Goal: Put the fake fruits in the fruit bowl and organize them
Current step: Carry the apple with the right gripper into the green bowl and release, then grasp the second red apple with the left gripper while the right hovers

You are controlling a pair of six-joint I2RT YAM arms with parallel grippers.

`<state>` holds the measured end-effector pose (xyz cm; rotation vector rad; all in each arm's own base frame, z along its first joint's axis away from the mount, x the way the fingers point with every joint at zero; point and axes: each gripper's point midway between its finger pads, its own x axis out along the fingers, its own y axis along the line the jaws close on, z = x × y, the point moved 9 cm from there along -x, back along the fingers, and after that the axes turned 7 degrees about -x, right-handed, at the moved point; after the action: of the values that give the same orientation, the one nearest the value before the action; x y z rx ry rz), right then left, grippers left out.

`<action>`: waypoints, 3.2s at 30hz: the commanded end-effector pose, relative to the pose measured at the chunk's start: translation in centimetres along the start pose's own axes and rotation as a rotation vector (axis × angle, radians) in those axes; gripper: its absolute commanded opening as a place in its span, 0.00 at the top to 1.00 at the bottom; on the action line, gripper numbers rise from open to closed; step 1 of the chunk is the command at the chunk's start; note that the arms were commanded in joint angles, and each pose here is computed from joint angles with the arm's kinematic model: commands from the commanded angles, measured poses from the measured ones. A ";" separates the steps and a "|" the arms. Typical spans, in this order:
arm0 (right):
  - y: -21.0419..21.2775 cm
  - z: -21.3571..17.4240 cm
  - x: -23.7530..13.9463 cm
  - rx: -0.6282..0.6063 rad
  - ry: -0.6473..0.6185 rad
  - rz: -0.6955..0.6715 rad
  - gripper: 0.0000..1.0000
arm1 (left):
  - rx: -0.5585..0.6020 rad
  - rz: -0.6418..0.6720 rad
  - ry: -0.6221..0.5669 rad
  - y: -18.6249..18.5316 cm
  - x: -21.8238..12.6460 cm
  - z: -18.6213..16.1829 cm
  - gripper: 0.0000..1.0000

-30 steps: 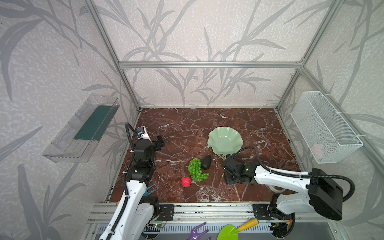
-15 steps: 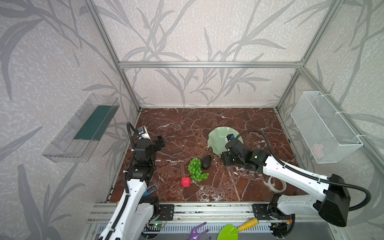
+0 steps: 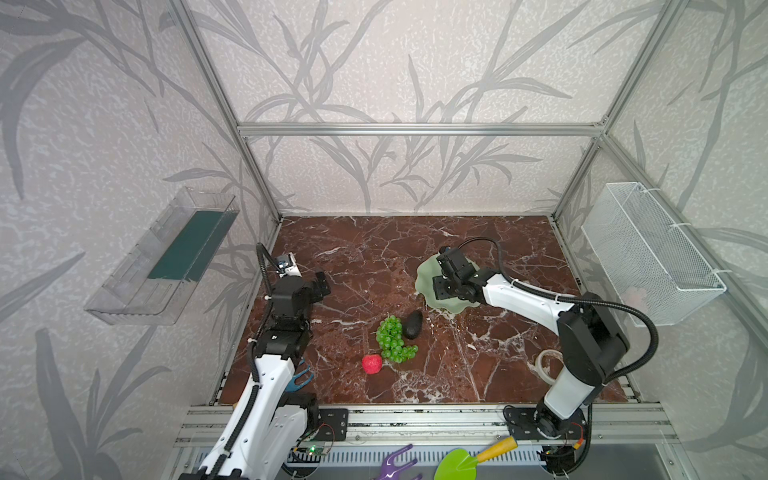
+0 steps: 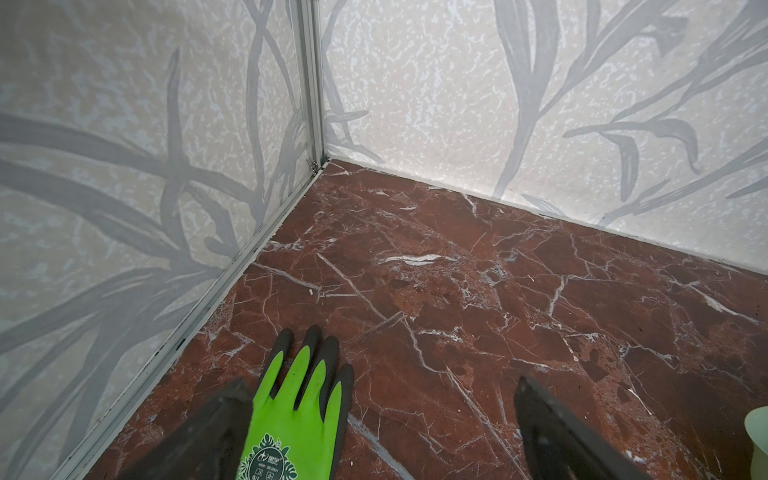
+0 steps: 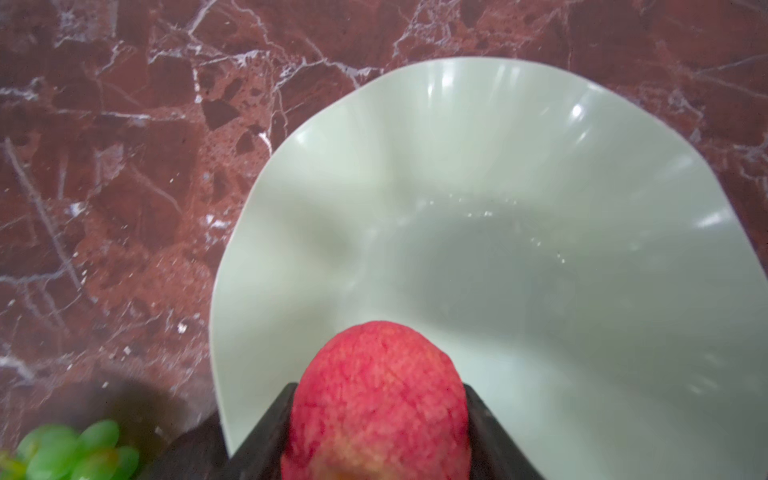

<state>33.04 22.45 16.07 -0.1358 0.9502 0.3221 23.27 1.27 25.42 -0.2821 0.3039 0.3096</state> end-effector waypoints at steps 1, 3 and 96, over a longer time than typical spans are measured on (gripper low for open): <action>-0.2 0.9 2.2 -0.016 0.002 0.029 0.49 | -0.005 0.017 -0.008 0.0 -0.1 0.6 0.02; -0.4 0.9 3.6 -0.016 0.032 0.040 0.49 | -0.002 0.018 -0.003 0.0 0.0 0.6 0.02; -5.9 -0.4 -9.5 0.144 -0.402 0.088 0.01 | 0.191 -0.168 1.053 -6.2 -8.7 -19.7 0.43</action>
<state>29.56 15.14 23.29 0.0830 0.5948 0.3602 12.82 -13.11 11.89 -0.2728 1.3247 -0.0788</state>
